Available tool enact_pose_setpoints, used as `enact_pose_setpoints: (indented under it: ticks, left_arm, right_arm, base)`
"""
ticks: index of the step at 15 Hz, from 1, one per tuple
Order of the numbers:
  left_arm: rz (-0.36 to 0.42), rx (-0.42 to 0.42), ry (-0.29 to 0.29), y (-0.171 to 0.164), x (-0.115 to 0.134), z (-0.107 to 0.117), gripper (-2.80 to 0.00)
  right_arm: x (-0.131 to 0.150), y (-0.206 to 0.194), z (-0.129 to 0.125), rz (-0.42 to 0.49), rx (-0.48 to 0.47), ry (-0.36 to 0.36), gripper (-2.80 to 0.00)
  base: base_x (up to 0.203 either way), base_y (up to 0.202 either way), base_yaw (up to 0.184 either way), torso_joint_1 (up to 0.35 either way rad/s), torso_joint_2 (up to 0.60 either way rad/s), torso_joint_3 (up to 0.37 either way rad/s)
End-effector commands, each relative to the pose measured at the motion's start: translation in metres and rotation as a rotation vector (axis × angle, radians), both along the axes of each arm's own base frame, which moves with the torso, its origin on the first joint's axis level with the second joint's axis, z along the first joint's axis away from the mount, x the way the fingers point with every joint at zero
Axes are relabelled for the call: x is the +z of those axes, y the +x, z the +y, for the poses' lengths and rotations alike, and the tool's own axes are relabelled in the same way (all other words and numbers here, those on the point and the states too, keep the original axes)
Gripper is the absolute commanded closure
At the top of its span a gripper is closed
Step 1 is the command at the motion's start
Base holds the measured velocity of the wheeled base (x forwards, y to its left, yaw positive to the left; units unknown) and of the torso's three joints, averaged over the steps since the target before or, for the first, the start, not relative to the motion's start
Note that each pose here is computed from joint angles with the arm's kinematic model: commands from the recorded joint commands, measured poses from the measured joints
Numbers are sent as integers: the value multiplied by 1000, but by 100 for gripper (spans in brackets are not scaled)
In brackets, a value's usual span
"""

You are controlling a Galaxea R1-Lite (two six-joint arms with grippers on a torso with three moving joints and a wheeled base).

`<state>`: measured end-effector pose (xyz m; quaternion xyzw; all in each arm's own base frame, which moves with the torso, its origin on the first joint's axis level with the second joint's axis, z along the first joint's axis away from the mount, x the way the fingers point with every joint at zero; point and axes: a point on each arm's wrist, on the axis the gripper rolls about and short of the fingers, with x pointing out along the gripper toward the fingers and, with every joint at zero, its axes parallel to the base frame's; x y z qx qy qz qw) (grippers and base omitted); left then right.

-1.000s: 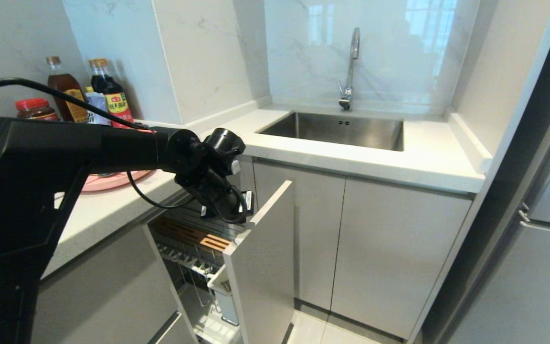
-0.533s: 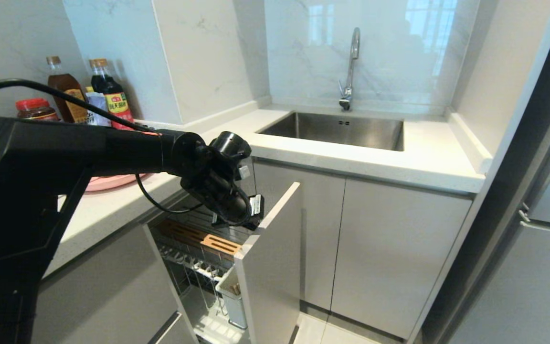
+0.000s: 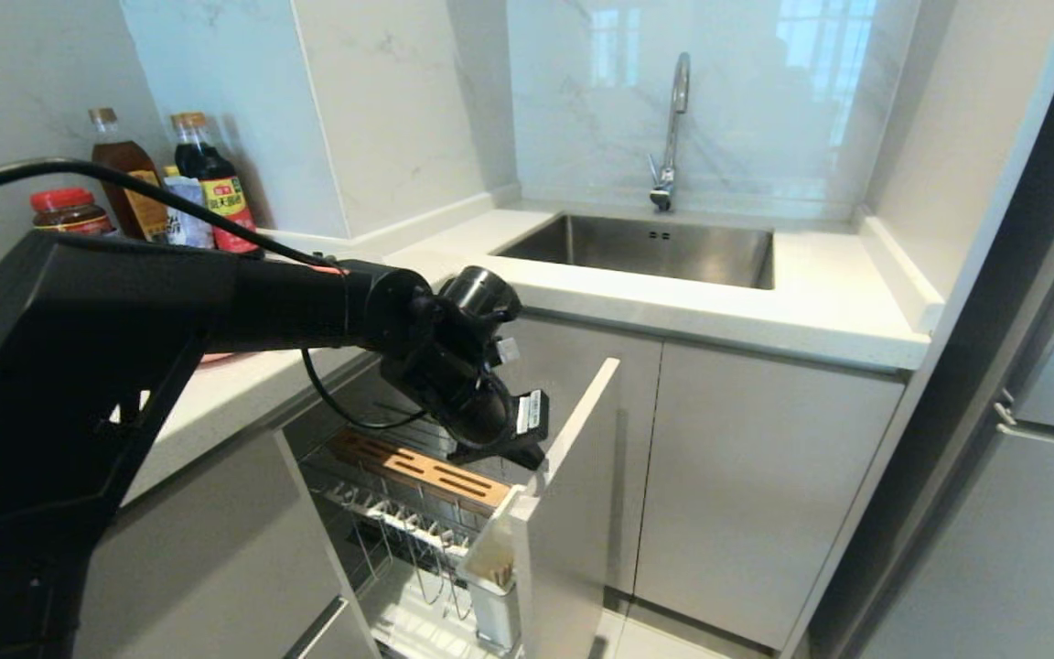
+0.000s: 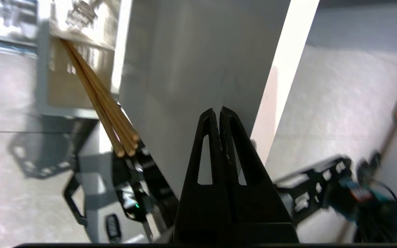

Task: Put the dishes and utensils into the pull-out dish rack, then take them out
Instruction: Open the cupboard

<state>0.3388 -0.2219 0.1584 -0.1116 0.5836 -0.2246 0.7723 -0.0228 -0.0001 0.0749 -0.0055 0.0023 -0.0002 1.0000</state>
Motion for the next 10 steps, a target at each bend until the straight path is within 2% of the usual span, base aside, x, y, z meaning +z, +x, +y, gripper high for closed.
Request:
enact_pose_setpoints:
  ticks: [1,4,7,10]
  left_arm:
    - [22,-27,-4,-8,-3,-8,0]
    - [44,-25,-14,-14,-5,-20,0]
    - [79,-24,-70,-20,-9,-30,0]
    - [96,-28,-91,-24,-9,-36,0]
  right_arm:
    - [0,0,0,0,0,-1,0]
    - [0,0,0,0,0,-1,0]
    - [0,0,0,0,0,0,0]
    - [0,0,0,0,0,-1,0]
  base:
    - [0,0,0,0,0,0]
    - [0,0,0,0,0,0]
    - [0,0,0,0,0,0]
    - [0,0,0,0,0,0]
